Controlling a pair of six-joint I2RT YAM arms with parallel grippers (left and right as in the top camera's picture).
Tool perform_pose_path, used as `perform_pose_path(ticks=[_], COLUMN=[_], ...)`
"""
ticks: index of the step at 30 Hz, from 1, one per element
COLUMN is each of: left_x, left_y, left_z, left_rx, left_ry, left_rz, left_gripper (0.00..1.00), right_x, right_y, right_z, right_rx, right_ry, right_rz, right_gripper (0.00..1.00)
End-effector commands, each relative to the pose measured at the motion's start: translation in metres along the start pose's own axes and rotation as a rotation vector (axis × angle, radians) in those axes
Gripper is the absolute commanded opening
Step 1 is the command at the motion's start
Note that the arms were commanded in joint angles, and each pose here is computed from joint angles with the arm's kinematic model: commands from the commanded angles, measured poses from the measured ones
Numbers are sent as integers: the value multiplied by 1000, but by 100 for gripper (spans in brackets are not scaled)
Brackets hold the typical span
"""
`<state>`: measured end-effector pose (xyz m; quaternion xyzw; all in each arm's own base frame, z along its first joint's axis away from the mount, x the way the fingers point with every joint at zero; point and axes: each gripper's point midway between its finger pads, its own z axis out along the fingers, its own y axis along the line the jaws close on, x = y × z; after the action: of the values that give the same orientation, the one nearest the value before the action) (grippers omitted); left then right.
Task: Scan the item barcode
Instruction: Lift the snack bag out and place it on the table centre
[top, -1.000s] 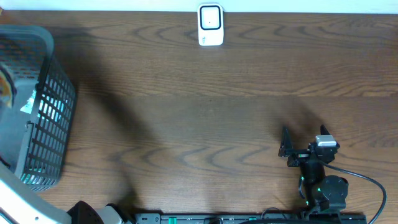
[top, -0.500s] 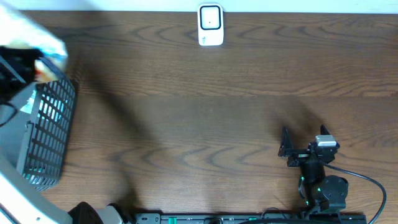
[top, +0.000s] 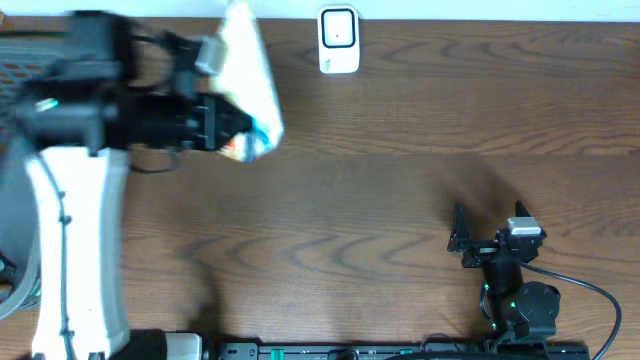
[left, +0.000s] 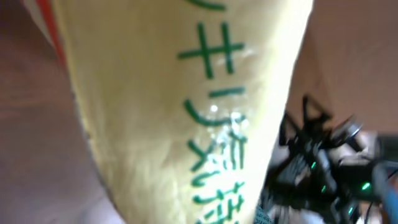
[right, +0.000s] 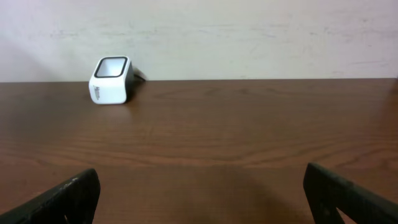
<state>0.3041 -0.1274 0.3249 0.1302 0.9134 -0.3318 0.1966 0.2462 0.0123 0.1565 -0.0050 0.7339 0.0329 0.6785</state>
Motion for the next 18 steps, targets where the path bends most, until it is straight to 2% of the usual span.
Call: perform_pose_path(ticks=[1, 8, 18], left_x=[11, 26, 50], left_y=[5, 13, 2], left_z=[26, 67, 123], left_rx=[-123, -332, -337], left_ry=[93, 210, 378], left_rz=[-2, -49, -72], left_gripper=[7, 7, 7], right_x=[2, 2, 2], right_y=[2, 2, 2], right_z=[0, 0, 0], right_rx=[-5, -5, -5], right_ry=[6, 6, 6], right_rz=[-12, -13, -13], right_gripper=[99, 99, 99])
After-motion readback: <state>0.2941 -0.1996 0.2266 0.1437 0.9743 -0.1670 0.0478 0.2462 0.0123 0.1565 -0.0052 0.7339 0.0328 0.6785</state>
